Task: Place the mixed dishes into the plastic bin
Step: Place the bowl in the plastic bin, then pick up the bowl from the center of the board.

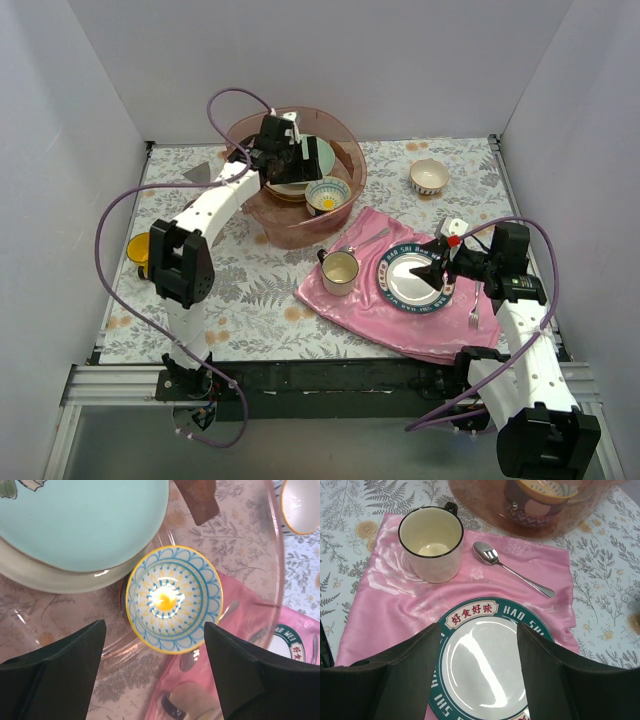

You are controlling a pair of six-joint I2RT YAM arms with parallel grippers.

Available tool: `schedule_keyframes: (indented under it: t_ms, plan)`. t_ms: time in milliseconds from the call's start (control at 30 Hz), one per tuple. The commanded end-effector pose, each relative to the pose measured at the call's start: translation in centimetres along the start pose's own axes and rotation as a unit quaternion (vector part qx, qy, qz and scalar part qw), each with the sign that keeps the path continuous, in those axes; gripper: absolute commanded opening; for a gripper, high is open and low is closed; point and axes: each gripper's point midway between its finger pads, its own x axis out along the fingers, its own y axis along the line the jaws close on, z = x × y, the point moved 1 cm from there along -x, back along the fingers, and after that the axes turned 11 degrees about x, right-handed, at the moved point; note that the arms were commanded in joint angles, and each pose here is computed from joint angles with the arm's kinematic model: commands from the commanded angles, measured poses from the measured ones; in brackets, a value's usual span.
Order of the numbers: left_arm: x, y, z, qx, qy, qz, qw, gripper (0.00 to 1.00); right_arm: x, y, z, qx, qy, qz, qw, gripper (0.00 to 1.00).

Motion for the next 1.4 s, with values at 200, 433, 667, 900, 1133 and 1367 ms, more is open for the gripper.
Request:
schedule_keyframes:
  t_ms: [200, 433, 667, 900, 1133, 1367]
  plan:
    - [-13.2, -0.6, 4.1, 0.031, -0.192, -0.028, 0.98, 0.98, -0.4, -1.4, -0.2, 0.008, -0.002, -0.026, 1.0, 0.7]
    - [-18.9, 0.1, 0.2, 0.034, -0.249, -0.048, 0.967, 0.98, -0.6, -2.2, -0.7, 0.022, 0.0, -0.042, 0.999, 0.7]
    - [-22.2, 1.4, -5.5, 0.056, -0.274, -0.044, 0.959, 0.98, -0.7, -3.3, -1.0, 0.036, 0.01, -0.058, 0.998, 0.7]
    - [-22.1, 2.4, -10.5, 0.065, -0.278, -0.045, 0.957, 0.98, -0.7, -6.1, -0.3, 0.068, 0.051, -0.076, 0.993, 0.69]
    - [-22.0, 3.4, -11.6, 0.06, -0.276, -0.025, 0.959, 0.98, -0.1, -11.2, 1.3, 0.072, 0.137, -0.135, 0.979, 0.7]
    - [-21.9, 3.4, -11.7, 0.061, -0.272, -0.024, 0.96, 0.98, 1.6, -17.8, 1.6, 0.081, 0.21, -0.208, 0.952, 0.69]
